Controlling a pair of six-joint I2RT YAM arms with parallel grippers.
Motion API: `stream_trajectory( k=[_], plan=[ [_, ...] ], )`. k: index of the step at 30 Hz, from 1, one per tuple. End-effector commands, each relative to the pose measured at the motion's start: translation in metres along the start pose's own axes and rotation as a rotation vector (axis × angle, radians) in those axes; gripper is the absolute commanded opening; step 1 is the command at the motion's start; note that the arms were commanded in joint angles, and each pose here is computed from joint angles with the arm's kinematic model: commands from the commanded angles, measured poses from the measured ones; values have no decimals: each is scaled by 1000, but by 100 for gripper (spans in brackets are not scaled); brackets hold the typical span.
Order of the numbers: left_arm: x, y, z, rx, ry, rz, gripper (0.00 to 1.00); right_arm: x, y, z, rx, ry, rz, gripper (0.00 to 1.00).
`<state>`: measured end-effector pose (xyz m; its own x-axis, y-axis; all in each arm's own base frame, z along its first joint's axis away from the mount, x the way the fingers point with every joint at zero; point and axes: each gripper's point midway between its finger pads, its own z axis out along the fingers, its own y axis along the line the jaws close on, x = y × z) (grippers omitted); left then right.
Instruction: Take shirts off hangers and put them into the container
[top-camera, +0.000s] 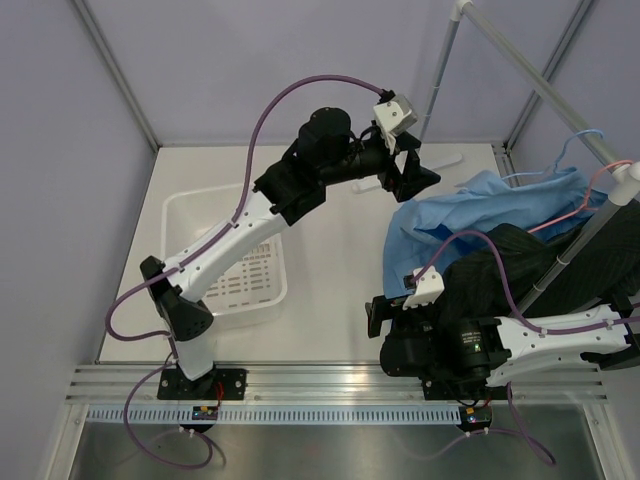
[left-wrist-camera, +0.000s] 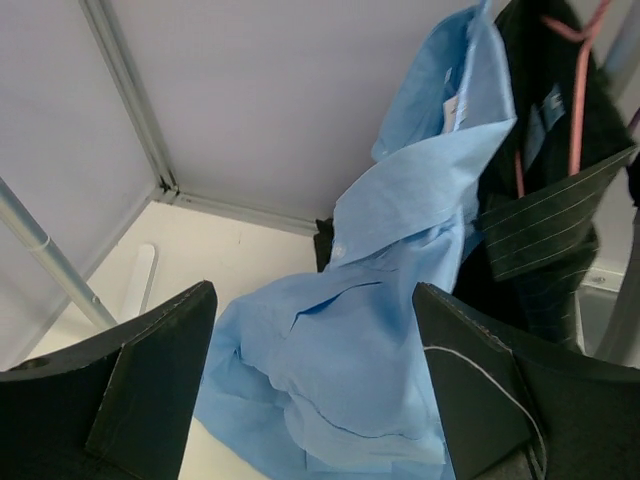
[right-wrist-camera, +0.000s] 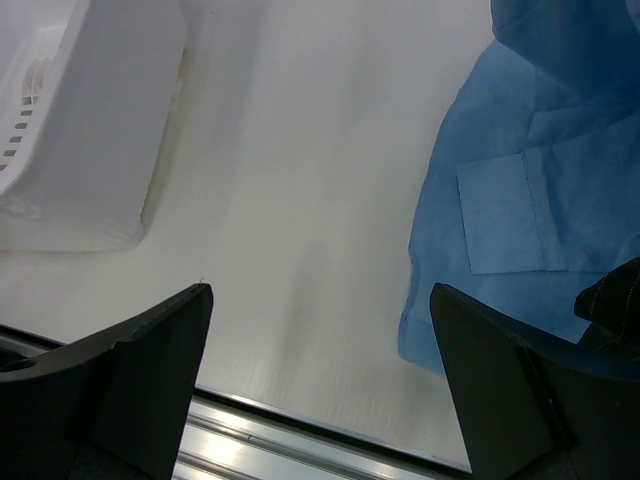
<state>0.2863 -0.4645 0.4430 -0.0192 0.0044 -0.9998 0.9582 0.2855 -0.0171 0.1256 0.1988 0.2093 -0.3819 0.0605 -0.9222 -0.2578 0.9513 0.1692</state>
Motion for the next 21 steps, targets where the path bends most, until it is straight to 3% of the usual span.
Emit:
stream_trajectory(
  k=[1, 15, 18, 20, 21],
  plan=[
    [-22, -17, -12, 36, -47, 45, 84, -10, 3, 0, 3, -49, 40, 100],
    [34, -47, 26, 171, 81, 19, 85, -10, 1, 0, 5, -48, 62, 99],
    [41, -47, 34, 186, 103, 10, 66, -9, 1, 0, 7, -47, 56, 99],
    [49, -46, 39, 190, 122, 2, 33, -9, 0, 0, 9, -48, 56, 99],
    [46, -46, 39, 188, 116, -1, 11, -8, 0, 0, 8, -45, 53, 100]
  ],
)
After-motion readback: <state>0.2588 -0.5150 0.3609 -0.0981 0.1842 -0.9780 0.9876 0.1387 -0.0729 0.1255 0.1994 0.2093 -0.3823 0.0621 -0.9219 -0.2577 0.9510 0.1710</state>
